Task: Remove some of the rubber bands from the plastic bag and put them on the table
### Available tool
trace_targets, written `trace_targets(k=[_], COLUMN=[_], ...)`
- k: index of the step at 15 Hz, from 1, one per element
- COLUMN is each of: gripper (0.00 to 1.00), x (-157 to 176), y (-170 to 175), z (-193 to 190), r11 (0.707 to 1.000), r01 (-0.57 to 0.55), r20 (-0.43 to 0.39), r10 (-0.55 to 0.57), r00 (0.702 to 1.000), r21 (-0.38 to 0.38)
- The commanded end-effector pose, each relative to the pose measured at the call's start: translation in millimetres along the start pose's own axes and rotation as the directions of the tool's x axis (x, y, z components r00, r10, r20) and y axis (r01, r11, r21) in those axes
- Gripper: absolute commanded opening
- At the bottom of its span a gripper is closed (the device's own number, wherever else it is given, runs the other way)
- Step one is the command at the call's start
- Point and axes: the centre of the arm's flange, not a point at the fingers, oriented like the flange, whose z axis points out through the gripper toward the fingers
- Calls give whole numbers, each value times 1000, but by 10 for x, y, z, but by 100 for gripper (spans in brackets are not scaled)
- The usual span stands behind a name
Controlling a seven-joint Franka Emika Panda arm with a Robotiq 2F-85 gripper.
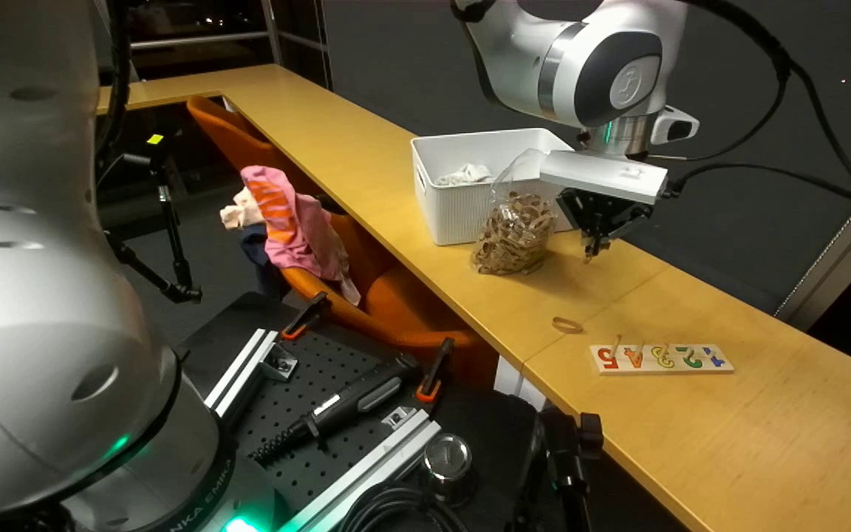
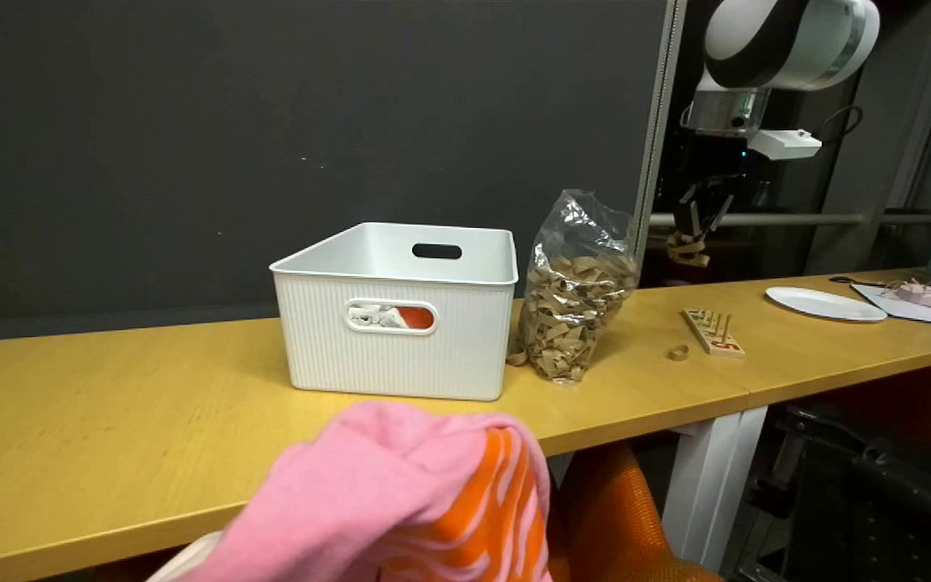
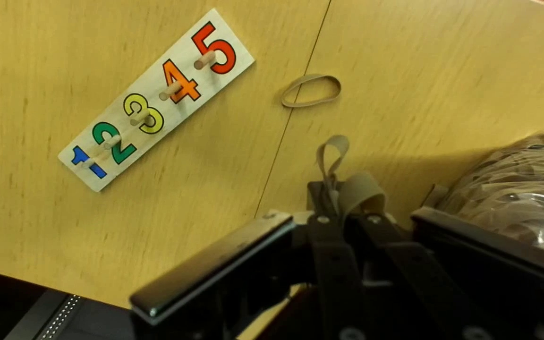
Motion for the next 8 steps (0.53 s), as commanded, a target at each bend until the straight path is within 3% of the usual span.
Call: trace_targets(k=[1,8], gripper=[32,82], x=[101,139], y=[-3,20], z=[6,-22], r11=[999,999], r01=[-16,-24], r20=[9,18], r10=[16,23], r00=[1000,1000], r21=[29,47])
